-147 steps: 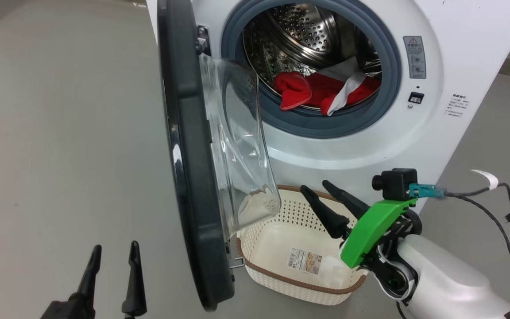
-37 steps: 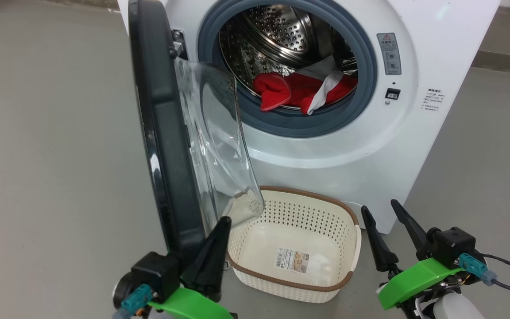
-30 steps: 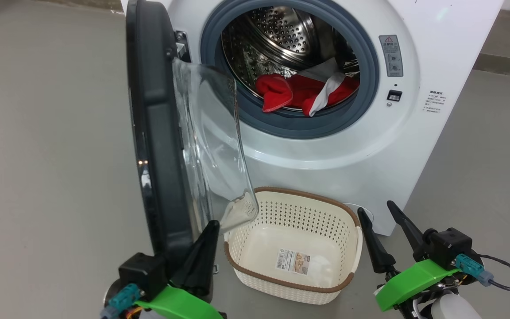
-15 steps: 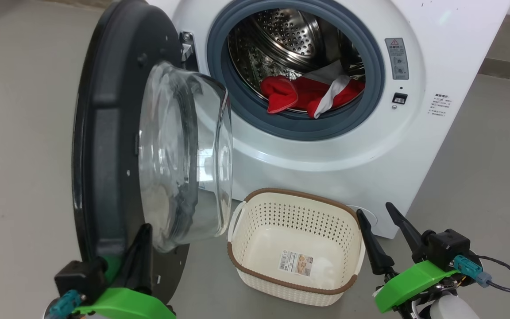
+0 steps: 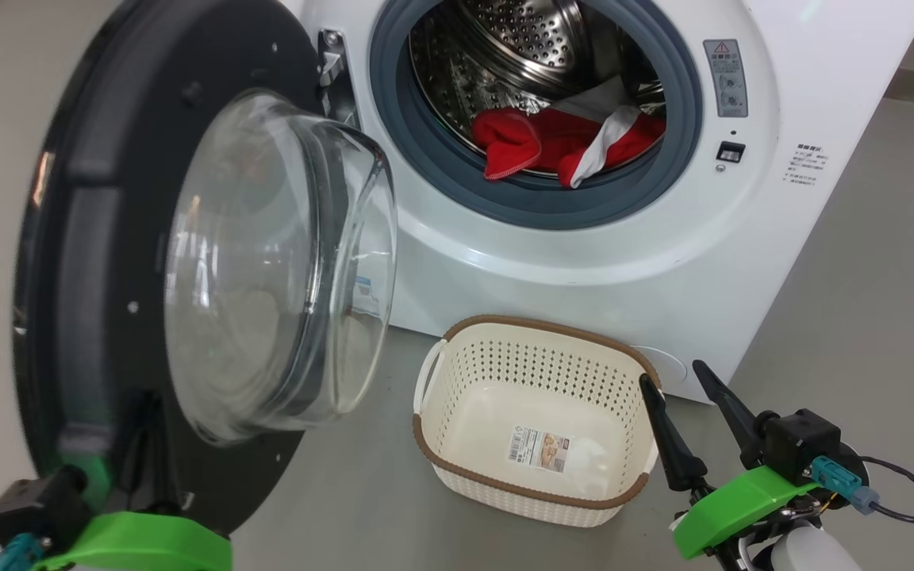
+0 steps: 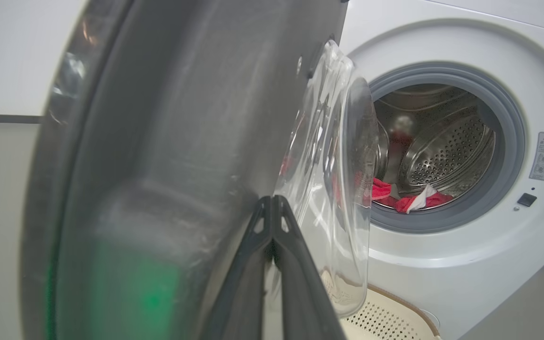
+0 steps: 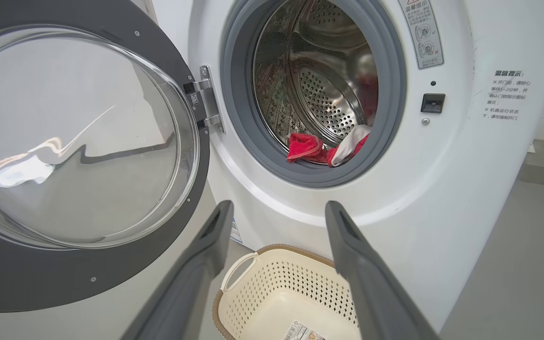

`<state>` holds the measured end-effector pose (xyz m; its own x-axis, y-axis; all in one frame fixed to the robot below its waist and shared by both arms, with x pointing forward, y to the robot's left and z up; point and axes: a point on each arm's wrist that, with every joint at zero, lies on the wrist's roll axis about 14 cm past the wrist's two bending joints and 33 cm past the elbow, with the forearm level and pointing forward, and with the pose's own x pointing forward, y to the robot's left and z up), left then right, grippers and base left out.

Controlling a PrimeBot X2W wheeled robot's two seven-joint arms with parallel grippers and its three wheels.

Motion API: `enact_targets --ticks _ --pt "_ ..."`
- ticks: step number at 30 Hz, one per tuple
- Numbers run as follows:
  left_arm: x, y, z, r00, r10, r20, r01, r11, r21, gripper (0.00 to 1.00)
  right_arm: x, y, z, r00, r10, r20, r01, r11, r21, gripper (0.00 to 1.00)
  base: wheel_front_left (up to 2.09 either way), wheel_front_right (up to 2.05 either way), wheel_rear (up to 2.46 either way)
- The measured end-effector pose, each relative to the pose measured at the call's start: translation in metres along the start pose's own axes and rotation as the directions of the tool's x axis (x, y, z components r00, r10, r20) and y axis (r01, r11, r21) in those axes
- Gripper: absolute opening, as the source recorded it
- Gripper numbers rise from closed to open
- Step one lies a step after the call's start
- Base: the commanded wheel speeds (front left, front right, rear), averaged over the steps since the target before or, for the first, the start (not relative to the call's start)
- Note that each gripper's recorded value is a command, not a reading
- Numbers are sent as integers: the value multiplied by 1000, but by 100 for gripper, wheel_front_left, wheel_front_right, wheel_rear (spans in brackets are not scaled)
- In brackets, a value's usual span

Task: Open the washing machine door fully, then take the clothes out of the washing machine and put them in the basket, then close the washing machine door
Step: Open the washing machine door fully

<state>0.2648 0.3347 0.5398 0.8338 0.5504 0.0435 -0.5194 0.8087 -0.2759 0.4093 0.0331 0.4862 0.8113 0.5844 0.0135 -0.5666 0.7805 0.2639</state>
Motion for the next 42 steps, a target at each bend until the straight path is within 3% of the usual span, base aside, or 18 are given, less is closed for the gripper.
enact_targets --ticks 7,14,19,42 --pt "10 34 5 992 121 31 -120 992 -29 0 2 -5 -8 1000 -5 -18 4 1000 -6 100 0 0 0" --pt "19 58 7 981 189 44 -189 982 -8 0 8 -9 -9 1000 -2 -21 2 1000 -16 100 0 0 0" --pt "30 74 7 970 238 47 -235 971 -47 0 10 -16 -14 999 0 -37 -1 1000 -30 100 0 0 0" --pt "69 110 3 942 334 20 -334 943 6 0 22 -23 -30 997 31 -77 -34 999 -38 100 0 0 0"
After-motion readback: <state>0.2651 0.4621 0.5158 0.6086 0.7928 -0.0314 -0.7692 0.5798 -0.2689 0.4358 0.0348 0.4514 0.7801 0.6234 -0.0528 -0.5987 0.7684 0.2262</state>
